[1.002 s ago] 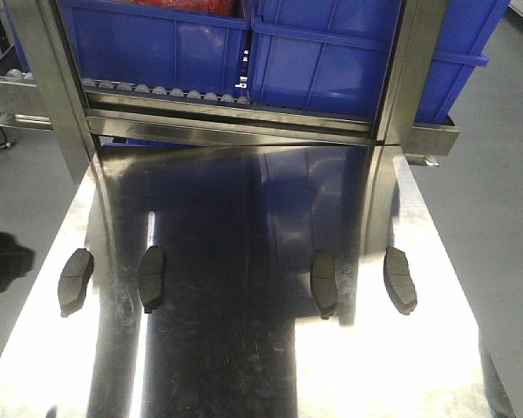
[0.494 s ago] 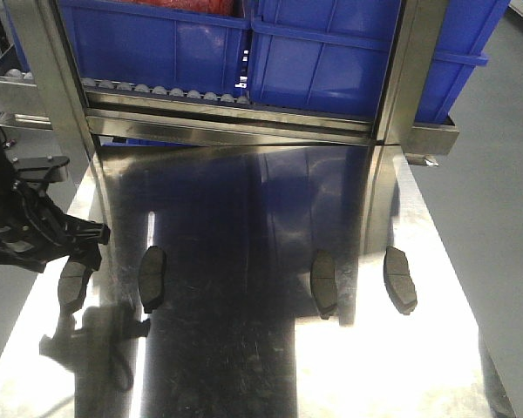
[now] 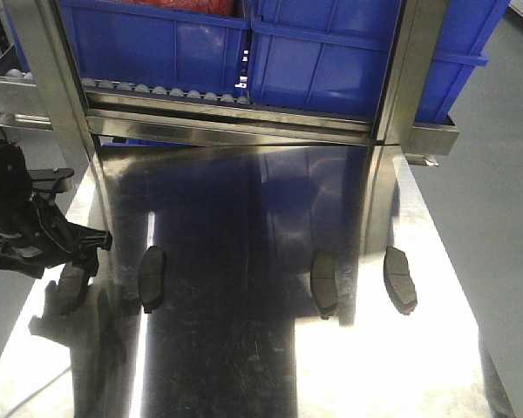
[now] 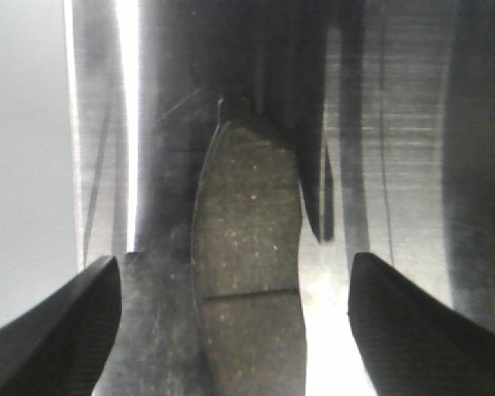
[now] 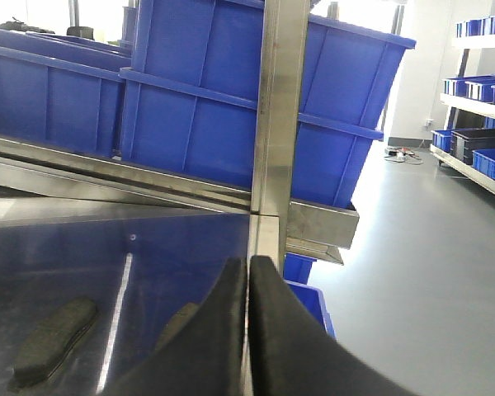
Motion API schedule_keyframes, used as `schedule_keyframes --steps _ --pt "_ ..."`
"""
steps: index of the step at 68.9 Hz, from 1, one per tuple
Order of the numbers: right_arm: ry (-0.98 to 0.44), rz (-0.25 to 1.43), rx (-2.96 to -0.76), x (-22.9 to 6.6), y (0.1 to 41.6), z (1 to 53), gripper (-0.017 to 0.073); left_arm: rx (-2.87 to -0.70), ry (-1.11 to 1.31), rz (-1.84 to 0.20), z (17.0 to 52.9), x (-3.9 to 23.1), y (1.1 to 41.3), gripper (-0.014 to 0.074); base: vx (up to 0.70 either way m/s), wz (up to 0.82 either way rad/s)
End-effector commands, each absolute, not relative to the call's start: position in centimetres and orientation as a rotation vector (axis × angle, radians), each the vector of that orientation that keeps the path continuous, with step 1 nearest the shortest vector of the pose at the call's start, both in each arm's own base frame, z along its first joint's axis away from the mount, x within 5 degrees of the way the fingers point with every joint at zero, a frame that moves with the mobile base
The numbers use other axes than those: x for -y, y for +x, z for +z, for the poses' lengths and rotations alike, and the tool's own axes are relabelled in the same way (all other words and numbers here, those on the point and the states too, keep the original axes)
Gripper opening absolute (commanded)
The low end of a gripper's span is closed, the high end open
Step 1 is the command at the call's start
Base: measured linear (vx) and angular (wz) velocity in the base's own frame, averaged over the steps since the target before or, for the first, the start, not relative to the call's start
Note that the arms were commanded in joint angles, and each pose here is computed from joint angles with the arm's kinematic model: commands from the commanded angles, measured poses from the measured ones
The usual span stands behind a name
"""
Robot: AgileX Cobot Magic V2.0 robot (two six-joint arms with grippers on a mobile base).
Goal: Move and align brake pads A on conveyor
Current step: 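Grasp the outermost brake pad with the left gripper and lift it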
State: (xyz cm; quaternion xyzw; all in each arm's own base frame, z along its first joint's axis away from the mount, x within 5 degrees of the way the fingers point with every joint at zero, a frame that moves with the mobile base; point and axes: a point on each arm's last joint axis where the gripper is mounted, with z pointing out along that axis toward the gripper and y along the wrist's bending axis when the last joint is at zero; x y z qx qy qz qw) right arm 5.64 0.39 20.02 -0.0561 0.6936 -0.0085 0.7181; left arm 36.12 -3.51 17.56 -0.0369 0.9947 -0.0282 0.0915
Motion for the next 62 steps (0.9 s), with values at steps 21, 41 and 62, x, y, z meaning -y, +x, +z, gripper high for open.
schedule_keyframes --steps 21,41,62 --pt "-0.122 -0.034 -1.458 -0.3 5.5 20.6 -0.001 -2.909 -0.059 -0.104 18.2 3.9 36.9 0.0533 0.0 0.0" --pt "-0.122 -0.034 -1.458 -0.3 5.5 20.6 -0.001 -2.911 -0.049 -0.102 17.6 3.9 37.1 0.0265 0.0 0.0" --pt "-0.122 -0.034 -1.458 -0.3 5.5 20.6 -0.001 -2.841 -0.039 -0.102 19.4 3.8 36.8 -0.0007 0.0 0.0"
